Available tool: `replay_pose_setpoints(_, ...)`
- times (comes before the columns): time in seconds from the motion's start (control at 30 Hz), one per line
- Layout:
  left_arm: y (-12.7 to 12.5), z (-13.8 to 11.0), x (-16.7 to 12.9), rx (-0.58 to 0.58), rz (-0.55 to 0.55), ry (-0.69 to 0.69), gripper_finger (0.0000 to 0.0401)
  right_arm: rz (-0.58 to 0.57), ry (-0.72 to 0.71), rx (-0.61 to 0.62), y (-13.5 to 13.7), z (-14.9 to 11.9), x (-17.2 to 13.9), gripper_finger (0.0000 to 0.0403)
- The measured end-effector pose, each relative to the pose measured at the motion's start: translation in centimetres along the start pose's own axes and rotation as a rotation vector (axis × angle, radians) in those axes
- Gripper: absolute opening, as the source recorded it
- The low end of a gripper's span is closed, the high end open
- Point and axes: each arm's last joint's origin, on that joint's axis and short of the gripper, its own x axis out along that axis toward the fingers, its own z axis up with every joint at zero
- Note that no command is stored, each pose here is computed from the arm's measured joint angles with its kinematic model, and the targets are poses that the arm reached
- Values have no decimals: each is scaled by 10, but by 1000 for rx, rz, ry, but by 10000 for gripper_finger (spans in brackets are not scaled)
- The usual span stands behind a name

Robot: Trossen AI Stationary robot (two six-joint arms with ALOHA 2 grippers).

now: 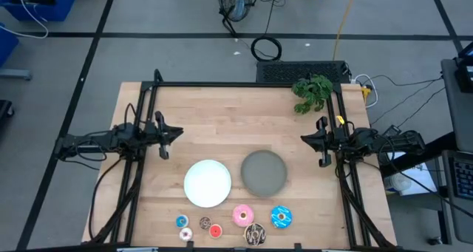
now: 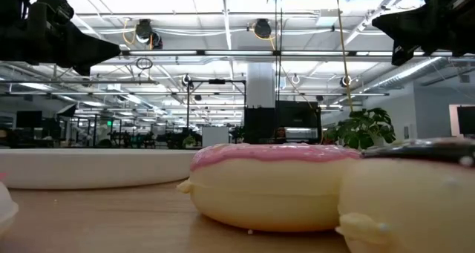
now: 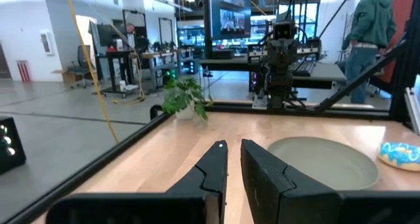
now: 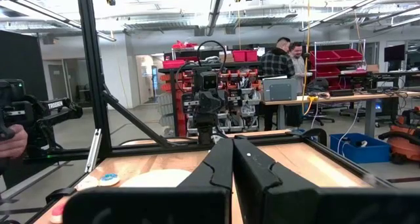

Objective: Pick & Place donuts
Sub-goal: Put the small brown donut on the white plate

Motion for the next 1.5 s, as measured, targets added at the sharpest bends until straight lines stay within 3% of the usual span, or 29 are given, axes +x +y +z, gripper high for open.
replay_pose_setpoints(0.3,-4,0,0,-97,-141,0,51,-2,0,-1,0,0,0,0)
replay_pose_setpoints(0.43,-7,0,2,-88,-172,42,51,-90,1,-59,-3,0,0,0)
replay_pose_setpoints(0.57,-13,11,7,-197,-163,118,50,-137,16,-89,-4,-1,0,0)
replay_pose_setpoints(0.73,-28,35,21,-224,-67,283,11,-132,24,-140,-4,-2,1,0)
replay_pose_setpoints(0.87,-45,58,34,-184,41,503,7,-132,17,-134,-4,-1,1,0)
replay_pose_setpoints(1.1,-91,96,52,-174,146,811,5,-127,94,-136,-4,-9,1,0)
replay_pose_setpoints(1.2,-122,100,59,-134,104,916,3,-127,106,-125,-4,-10,1,0)
replay_pose_setpoints(1.37,-185,96,64,-34,-26,968,7,-128,96,-122,-4,-9,1,0)
replay_pose_setpoints(1.5,-228,84,68,-6,-71,1033,4,-128,95,-122,-4,-9,1,0)
